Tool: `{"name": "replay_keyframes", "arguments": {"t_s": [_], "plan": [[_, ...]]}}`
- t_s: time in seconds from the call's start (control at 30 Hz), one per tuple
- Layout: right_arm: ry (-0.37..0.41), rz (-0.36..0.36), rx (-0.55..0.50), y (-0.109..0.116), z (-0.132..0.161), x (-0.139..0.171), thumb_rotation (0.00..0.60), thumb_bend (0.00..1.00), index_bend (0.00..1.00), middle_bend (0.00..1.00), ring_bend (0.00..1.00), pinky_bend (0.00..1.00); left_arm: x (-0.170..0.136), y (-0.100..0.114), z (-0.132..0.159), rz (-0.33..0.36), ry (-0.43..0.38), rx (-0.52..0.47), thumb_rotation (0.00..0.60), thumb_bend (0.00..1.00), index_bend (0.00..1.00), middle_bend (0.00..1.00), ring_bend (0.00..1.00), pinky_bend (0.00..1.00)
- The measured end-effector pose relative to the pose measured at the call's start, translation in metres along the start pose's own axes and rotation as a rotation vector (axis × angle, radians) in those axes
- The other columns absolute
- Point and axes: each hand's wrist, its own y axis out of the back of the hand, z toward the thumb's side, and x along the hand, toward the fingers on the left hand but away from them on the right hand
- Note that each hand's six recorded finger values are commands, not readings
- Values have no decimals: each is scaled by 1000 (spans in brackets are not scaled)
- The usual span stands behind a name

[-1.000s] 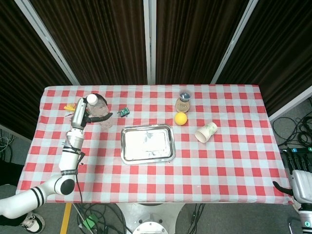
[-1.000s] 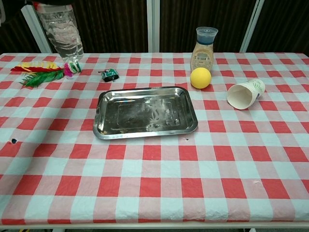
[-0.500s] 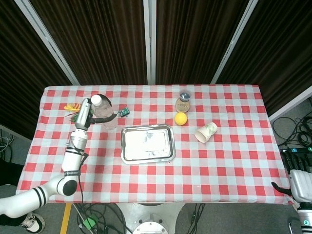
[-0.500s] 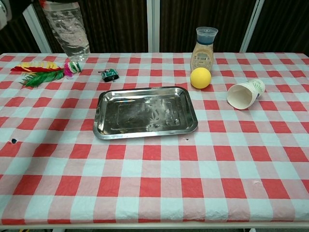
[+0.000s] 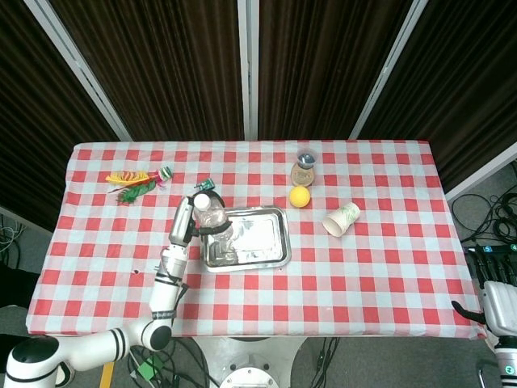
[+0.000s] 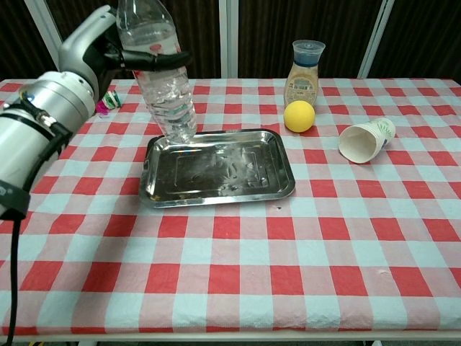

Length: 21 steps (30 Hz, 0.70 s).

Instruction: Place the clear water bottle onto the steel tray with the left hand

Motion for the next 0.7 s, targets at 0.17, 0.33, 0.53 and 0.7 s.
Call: {"name": "replay_keyframes", "arguments": {"t_s": [0.17,0.33,0.53,0.7], "plan": [[1,5,4,-1,2,-1,600,88,0,44,0,0,-12,-18,-11,-36,3,12,600,190,611,654,522,535],[-9,5,-1,-1,1,-2,600,88,0,44,0,0,-16,-27,-21,-43,15,20,600,190,611,654,522,536],[-15,7,-5,-1,0,-3,600,88,0,44,0,0,-18,-39,-35,-49,22,53,600,190,612,654,522,535],[-19,14,-12,-1,-1,-3,600,89,0,44,0,0,-16,-44,-50,-46,44,65,600,190,611,647,522,536]]}}
